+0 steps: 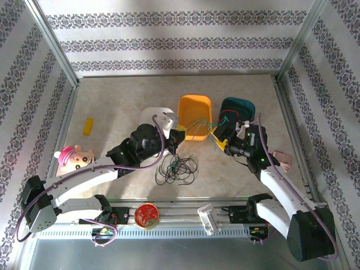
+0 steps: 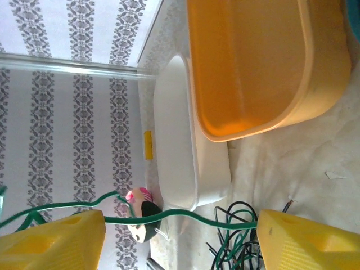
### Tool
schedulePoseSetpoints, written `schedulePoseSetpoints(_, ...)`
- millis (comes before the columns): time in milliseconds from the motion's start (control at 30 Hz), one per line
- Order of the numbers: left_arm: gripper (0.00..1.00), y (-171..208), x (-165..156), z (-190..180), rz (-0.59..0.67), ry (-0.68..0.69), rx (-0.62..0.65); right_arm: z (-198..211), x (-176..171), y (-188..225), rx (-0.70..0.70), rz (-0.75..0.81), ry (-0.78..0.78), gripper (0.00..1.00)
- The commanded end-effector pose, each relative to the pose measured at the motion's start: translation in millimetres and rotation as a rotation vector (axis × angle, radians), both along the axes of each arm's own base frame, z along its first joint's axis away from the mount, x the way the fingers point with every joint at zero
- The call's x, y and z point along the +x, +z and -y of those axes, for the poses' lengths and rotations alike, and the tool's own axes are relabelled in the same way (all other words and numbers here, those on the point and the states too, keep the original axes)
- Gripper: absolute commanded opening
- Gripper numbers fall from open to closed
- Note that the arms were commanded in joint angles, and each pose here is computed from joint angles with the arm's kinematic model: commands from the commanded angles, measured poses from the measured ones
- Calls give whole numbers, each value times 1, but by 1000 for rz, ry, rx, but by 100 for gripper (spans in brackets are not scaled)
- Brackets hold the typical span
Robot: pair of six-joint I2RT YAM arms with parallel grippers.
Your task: Untangle the cables
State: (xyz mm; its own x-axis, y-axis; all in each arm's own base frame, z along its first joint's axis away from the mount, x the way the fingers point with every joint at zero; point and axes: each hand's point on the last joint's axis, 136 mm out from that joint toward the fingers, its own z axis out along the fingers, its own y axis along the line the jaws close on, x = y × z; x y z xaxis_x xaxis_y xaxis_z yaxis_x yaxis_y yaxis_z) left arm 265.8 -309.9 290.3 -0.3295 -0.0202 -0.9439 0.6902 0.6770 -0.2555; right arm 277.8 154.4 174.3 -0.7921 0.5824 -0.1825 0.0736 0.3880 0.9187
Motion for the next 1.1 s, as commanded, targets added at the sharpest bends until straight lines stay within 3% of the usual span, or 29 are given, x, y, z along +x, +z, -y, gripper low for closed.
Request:
schedulePoseSetpoints(0, 0, 31, 1, 2, 46, -19, -50, -3, -8, 5, -113, 82, 89, 71)
schedulePoseSetpoints(333, 0, 39, -9, 6, 44, -75, -67, -14, -20, -2, -185, 136, 235, 69)
schedulePoseSetpoints(600, 0, 43, -21, 13, 34, -151, -86, -12, -14, -10, -277, 151, 222, 66)
schedulePoseSetpoints(667, 0, 43, -21, 12, 30, -151, -86, -11, -11, -10, -290, 156, 221, 56)
schedulePoseSetpoints(767, 0, 42, -18, 8, 30, -119, -84, -12, -10, -8, -293, 159, 226, 25)
schedulePoseSetpoints(867, 0, 35, -3, -4, 23, -7, -57, -9, -11, -5, -302, 172, 202, 5)
schedulePoseSetpoints(933, 0, 28, 7, -14, 13, 70, -32, -4, -11, -1, -305, 185, 167, 0)
schedulePoseSetpoints(1067, 0, 6, 19, -19, -29, 134, 36, 2, -8, 19, -253, 238, 110, 0)
